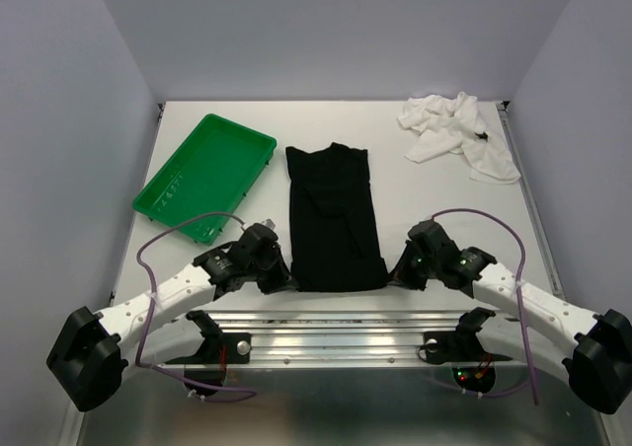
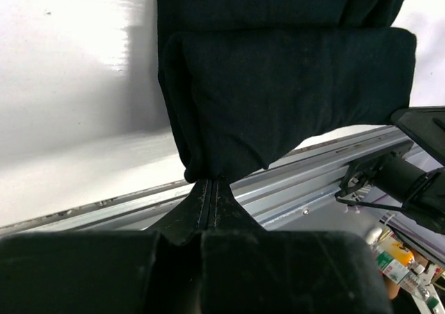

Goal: Roll the t-shirts
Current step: Roll the T-shirt to the center of the board.

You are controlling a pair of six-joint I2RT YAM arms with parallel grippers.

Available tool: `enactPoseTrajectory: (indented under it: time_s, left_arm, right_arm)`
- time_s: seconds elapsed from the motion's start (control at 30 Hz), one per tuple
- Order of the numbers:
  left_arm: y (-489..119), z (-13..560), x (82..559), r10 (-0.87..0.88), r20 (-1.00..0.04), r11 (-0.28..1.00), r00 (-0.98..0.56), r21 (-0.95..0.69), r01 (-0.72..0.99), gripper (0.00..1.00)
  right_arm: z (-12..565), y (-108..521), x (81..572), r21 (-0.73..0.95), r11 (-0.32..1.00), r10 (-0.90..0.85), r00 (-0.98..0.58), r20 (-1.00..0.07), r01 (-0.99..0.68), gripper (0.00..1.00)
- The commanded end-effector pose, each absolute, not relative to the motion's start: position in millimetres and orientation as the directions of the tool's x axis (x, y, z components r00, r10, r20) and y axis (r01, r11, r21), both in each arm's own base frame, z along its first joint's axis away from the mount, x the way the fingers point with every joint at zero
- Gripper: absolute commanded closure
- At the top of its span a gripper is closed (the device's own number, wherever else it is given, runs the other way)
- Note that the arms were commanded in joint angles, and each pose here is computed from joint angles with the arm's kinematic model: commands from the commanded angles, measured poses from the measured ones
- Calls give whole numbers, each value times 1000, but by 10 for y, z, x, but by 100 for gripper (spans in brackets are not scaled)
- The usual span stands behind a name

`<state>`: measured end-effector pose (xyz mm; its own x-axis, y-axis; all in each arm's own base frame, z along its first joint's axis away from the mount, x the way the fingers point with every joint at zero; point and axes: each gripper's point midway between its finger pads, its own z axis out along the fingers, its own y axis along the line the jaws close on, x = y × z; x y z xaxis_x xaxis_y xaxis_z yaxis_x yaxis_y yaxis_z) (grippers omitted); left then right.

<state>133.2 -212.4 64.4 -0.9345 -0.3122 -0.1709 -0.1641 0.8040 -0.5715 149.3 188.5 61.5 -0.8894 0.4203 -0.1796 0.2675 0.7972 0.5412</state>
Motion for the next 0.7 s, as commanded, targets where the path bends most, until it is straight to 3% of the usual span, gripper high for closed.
enactPoseTrajectory:
  time_s: [0.0,0.67]
  left_arm:
    - [-2079,772,1360,-356,-186,800,-916,-568,-195,100]
    - [-1997,1108,2040,-401,-278,820,-873,-533,-206,100]
  right_arm:
    - [727,1887,1512,543,795,432,-881,-193,270,99]
    - [1104,2044,2208,468,851,430,-829,-358,239,99]
